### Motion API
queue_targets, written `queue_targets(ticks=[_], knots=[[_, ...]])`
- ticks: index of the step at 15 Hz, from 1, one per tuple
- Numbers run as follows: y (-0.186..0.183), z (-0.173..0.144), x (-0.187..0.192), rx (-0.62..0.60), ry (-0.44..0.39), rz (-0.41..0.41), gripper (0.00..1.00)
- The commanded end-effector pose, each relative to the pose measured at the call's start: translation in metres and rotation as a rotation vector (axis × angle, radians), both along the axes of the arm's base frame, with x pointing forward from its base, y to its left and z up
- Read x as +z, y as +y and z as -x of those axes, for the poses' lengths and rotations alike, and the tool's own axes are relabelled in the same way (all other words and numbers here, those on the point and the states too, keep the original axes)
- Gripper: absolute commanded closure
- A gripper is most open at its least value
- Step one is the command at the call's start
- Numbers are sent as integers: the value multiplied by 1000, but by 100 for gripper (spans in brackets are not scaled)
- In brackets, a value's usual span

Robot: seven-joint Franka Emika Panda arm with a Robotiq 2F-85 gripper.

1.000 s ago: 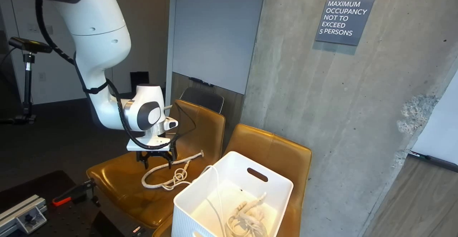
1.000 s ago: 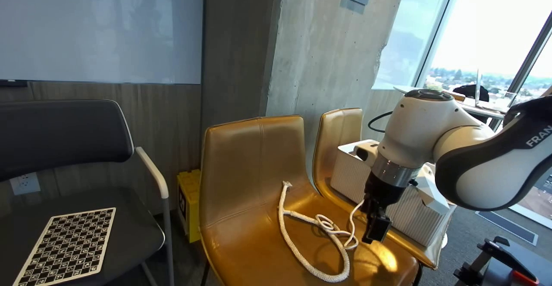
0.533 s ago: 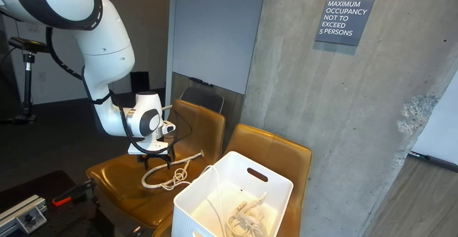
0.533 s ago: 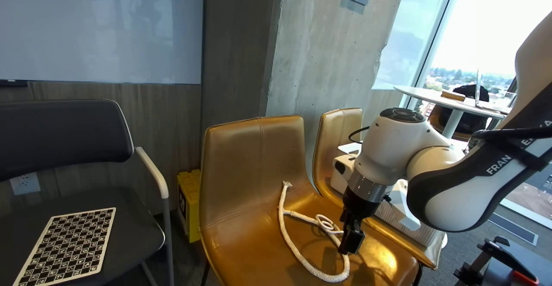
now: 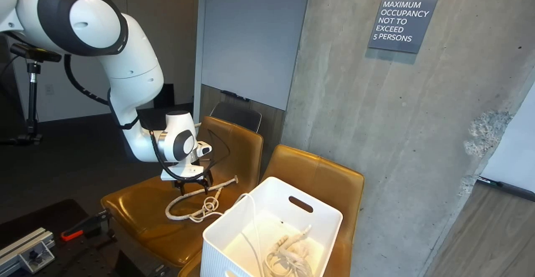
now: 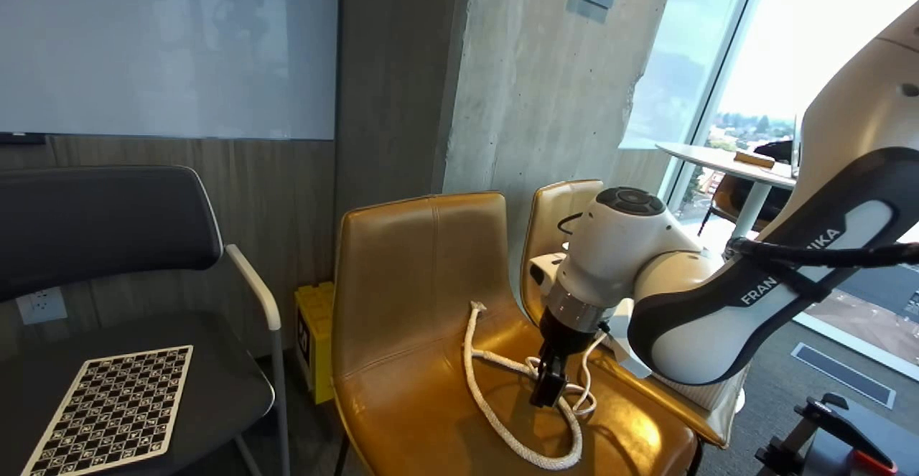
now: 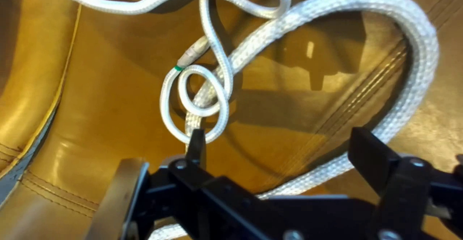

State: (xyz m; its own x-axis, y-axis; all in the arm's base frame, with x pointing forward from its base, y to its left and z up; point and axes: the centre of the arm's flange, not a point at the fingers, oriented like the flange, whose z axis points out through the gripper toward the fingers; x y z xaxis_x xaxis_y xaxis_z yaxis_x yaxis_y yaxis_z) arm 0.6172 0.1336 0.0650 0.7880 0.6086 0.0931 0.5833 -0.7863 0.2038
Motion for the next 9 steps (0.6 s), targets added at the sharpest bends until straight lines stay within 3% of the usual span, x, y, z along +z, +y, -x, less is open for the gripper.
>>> queue_targets(ticks=[1, 9], knots=[[-8, -33, -10, -40, -30, 31, 0], [-48, -44, -41, -103, -30, 88, 0]])
